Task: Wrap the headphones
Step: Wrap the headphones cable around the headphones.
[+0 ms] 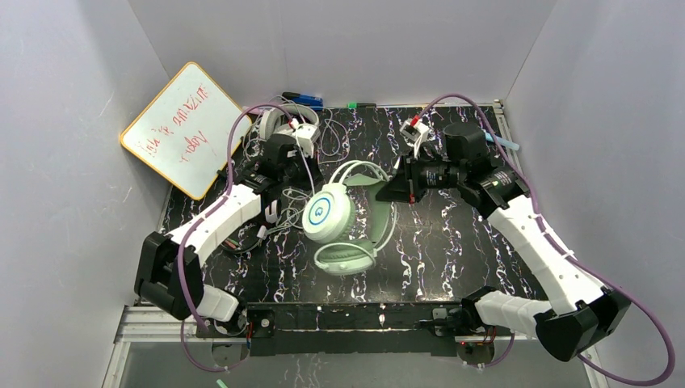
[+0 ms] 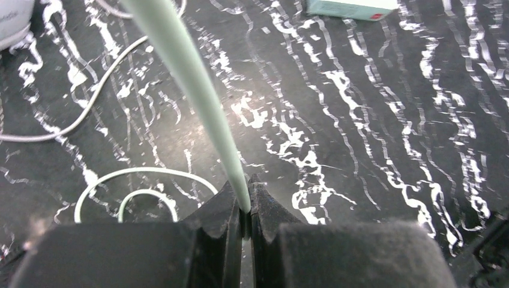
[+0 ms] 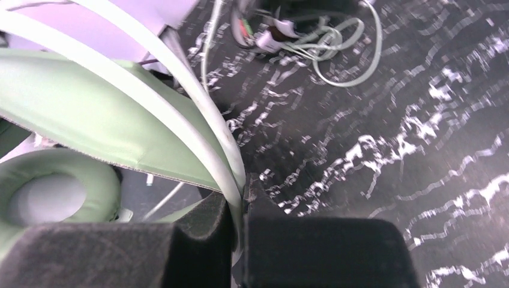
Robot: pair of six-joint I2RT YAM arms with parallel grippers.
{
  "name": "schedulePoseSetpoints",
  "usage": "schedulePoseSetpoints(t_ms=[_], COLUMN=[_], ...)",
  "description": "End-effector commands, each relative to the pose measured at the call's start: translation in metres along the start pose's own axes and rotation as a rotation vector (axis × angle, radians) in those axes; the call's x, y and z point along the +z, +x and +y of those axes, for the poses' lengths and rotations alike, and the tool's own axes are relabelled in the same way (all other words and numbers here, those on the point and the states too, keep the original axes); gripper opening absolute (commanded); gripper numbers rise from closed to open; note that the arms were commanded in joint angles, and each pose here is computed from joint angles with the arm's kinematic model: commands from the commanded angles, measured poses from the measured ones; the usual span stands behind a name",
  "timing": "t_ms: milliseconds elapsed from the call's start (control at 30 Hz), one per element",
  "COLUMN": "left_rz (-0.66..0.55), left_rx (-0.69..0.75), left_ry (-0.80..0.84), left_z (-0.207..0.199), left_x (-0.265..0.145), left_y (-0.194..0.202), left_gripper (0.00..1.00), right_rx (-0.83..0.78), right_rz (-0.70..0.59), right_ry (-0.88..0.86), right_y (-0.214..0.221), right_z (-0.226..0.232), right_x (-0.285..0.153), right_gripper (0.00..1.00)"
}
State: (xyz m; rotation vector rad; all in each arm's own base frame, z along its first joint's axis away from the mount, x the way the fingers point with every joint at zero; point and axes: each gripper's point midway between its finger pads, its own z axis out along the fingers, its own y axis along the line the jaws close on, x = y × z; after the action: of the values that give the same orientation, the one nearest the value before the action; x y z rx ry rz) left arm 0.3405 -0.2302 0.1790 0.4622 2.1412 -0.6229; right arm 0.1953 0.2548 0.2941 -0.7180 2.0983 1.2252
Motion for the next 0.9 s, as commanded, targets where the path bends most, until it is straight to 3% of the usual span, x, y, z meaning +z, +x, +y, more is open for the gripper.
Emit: schedulePoseSetpoints(t_ms=[0, 100, 367, 600, 867], left_rz=[0.051, 0.068, 0.04, 0.041, 0.1], left_rx=[-0.034, -0.034, -0.05, -0.012, 0.131], left_ry=[-0.171, -0.17, -0.124, -0.167, -0.381], left_z=[0.03, 0.031, 0.022, 0.028, 0.068], left_x=[0.002, 0.011, 0.035, 0.038, 0.013], left_y=[0.001, -0.012, -0.051, -0.071, -0.07], left_gripper=[0.0, 0.0, 0.0, 0.0, 0.0], right_rx=[-0.156, -0.145, -0.152, -0.107, -0.06], right_rz=[-0.051, 0.021, 0.204, 0.386, 0.378], right_ry=[-0.309, -0.365, -0.248, 0.119, 0.476], right_y=[-0.022, -0.001, 0.061, 0.107, 0.111], right_z=[0.078, 0.081, 0.07, 0.005, -0.054], right_x=[-0.032, -0.031, -0.003, 0.015, 0.004], right_gripper=[0.01, 0.01, 0.01, 0.01, 0.01])
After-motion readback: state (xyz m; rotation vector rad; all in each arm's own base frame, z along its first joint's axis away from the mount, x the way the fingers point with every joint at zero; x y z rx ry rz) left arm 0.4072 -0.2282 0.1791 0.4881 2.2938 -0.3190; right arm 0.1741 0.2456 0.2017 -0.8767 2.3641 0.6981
